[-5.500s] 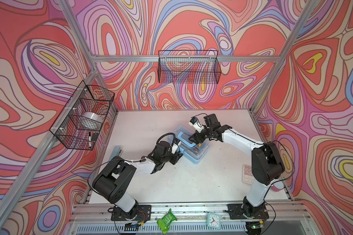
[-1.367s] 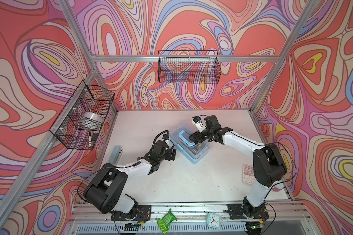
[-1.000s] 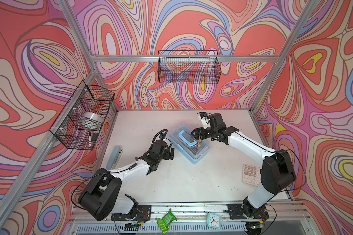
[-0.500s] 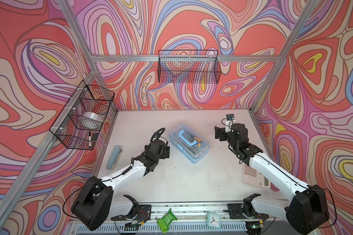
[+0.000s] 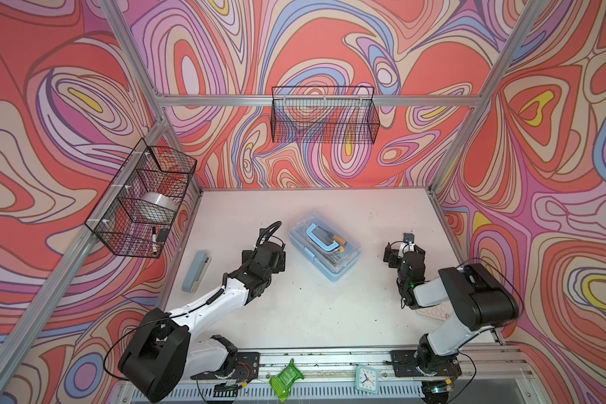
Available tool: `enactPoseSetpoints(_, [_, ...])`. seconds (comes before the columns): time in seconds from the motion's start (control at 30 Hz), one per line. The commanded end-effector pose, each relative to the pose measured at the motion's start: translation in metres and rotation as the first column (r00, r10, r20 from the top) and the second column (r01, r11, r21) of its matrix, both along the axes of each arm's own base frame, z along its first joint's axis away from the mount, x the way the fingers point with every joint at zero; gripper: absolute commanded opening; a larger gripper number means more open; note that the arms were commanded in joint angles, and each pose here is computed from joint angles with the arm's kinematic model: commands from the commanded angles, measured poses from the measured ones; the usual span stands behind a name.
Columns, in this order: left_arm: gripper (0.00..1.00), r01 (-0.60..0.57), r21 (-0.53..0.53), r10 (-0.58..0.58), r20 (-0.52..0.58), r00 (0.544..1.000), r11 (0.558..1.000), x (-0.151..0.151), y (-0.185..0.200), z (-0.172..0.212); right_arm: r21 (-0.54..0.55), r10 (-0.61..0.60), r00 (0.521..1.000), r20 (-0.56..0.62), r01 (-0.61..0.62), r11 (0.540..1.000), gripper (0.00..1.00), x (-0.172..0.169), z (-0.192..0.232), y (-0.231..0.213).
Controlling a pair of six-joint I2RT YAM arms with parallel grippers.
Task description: Pack the tool kit
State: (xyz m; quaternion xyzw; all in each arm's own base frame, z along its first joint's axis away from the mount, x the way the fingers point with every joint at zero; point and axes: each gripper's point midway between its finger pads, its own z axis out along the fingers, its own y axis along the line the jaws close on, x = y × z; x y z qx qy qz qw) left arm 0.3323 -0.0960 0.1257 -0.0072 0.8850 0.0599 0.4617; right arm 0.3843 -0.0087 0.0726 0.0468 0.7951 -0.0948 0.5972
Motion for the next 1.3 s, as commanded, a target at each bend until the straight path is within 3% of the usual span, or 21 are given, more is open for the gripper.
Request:
enactPoseSetpoints(0.0, [1.00,-0.060,0.069,0.057,0.048,0.997,0.996,0.001,0.018,0.019,0.046,0.033,0.988,0.149,-0.041,0.998,0.98,0.011,0.036,0.003])
enactPoseSetpoints(0.27, [1.00,-0.155,0.225,0.121,0.159,0.980,0.962,0.021,0.058,0.033,0.087,0.060,0.998,0.023,-0.061,0.994,0.98,0.040,0.022,0.000])
enactPoseSetpoints(0.43, [1.00,-0.193,0.134,0.156,0.247,0.956,0.972,0.037,0.090,0.005,0.088,0.058,0.998,0.026,-0.060,0.994,0.98,0.040,0.022,-0.001])
enactPoseSetpoints(0.5, [1.00,-0.168,0.148,0.123,0.271,0.955,0.975,0.044,0.093,-0.004,0.085,0.055,0.998,0.030,-0.057,0.995,0.98,0.040,0.023,-0.002])
enactPoseSetpoints(0.63, [1.00,-0.131,0.176,0.079,0.274,0.958,0.976,0.058,0.096,-0.009,0.086,0.055,0.998,0.029,-0.057,0.995,0.98,0.040,0.023,-0.002])
enactPoseSetpoints(0.73, [1.00,-0.135,0.097,0.106,0.254,0.961,0.986,0.059,0.110,-0.021,0.086,0.056,0.998,0.029,-0.059,0.995,0.98,0.040,0.023,-0.002])
enactPoseSetpoints(0.9, [1.00,-0.036,-0.039,0.044,0.220,0.975,0.999,0.061,0.111,-0.035,0.085,0.054,0.998,0.029,-0.057,0.995,0.98,0.040,0.023,-0.002])
enactPoseSetpoints(0.93, [1.00,-0.010,-0.050,0.023,0.254,0.967,0.999,0.062,0.109,-0.035,0.085,0.055,0.998,0.028,-0.057,0.995,0.98,0.040,0.023,-0.002])
enactPoseSetpoints(1.27, [1.00,-0.024,-0.055,0.037,0.242,0.970,0.998,0.059,0.111,-0.037,0.107,0.057,0.998,0.013,-0.058,0.993,0.98,0.043,0.020,-0.005])
